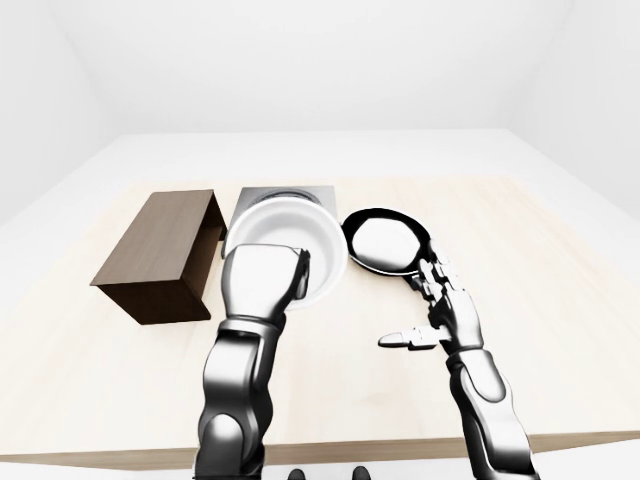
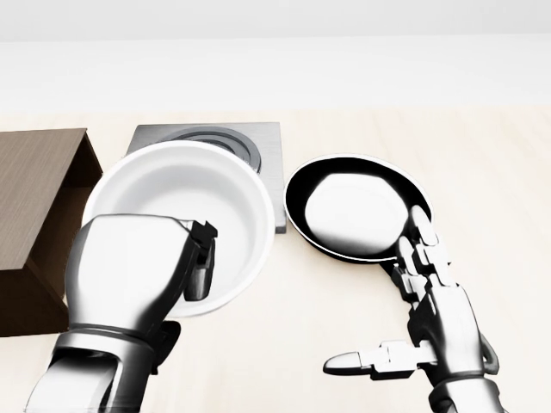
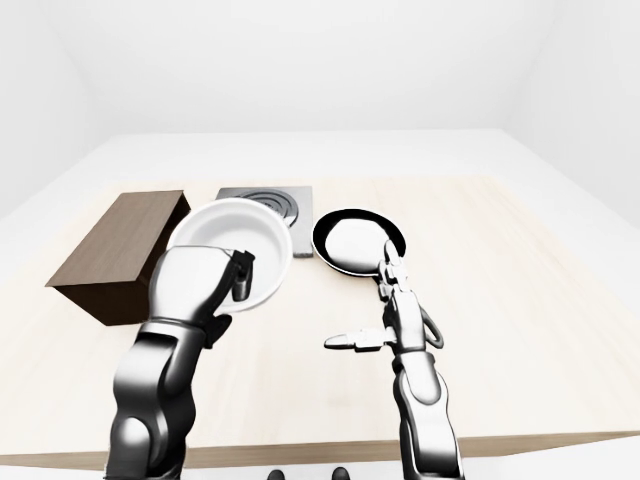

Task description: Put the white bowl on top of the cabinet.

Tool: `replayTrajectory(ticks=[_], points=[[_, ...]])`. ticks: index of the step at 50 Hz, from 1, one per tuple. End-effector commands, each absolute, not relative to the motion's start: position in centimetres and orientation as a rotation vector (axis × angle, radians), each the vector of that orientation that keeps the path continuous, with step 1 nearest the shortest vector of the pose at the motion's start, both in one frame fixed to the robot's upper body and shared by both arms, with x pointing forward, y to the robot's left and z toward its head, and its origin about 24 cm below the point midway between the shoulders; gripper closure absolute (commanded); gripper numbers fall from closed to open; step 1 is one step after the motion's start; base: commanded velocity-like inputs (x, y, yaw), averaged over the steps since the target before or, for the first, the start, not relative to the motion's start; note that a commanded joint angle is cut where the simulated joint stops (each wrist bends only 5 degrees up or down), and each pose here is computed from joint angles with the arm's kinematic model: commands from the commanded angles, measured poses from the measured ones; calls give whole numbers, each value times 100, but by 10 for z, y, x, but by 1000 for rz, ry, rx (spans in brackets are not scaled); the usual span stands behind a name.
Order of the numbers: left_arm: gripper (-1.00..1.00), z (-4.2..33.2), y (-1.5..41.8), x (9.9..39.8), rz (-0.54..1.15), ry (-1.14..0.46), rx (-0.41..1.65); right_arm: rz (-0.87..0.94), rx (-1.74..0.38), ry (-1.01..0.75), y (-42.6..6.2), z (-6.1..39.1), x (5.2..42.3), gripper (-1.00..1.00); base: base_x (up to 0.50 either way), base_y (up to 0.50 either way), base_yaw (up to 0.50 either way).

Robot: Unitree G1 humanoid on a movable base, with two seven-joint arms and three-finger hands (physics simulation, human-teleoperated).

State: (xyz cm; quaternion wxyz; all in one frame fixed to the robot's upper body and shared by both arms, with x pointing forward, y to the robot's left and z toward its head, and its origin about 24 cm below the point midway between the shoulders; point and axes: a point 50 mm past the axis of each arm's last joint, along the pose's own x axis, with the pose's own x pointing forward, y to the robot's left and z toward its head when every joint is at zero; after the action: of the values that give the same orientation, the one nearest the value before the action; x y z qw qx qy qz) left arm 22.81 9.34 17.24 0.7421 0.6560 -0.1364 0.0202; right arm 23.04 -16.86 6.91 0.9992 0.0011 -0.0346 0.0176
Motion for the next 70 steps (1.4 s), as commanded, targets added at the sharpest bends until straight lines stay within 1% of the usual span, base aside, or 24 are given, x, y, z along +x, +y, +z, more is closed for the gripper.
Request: replayTrajectory(ticks=[1, 7, 11, 12, 23, 33, 39, 41, 51, 55, 63, 70], points=[[100, 218, 110, 244, 199, -278, 1496, 38, 1, -72, -168, 70, 229, -100, 0, 0, 0], [100, 234, 114, 248, 232, -264, 1527, 39, 1, -73, -168, 70, 228, -100, 0, 0, 0], [100, 238, 114, 250, 241, -262, 1536, 39, 2, -72, -168, 70, 228, -100, 0, 0, 0], [100, 246, 115, 250, 264, -267, 1545, 40, 2, -72, -168, 70, 228, -100, 0, 0, 0], [100, 272, 122, 248, 389, -324, 1564, 43, -1, -65, -167, 68, 228, -100, 0, 0, 0], [100, 287, 133, 261, 408, -335, 1587, 45, -1, -63, -166, 68, 228, -100, 0, 0, 0], [100, 289, 135, 266, 400, -332, 1596, 45, -1, -62, -166, 68, 229, -100, 0, 0, 0], [100, 294, 141, 273, 401, -321, 1603, 46, -1, -62, -165, 68, 230, -100, 0, 0, 0], [100, 300, 148, 277, 413, -314, 1631, 47, -1, -63, -165, 68, 229, -100, 0, 0, 0], [100, 303, 155, 285, 403, -294, 1631, 48, -2, -62, -165, 68, 229, -100, 0, 0, 0], [100, 300, 165, 295, 370, -253, 1641, 46, -3, -61, -165, 67, 229, -100, 0, 0, 0], [100, 299, 171, 302, 362, -258, 1633, 46, -1, -65, -165, 68, 228, -100, 0, 0, 0]])
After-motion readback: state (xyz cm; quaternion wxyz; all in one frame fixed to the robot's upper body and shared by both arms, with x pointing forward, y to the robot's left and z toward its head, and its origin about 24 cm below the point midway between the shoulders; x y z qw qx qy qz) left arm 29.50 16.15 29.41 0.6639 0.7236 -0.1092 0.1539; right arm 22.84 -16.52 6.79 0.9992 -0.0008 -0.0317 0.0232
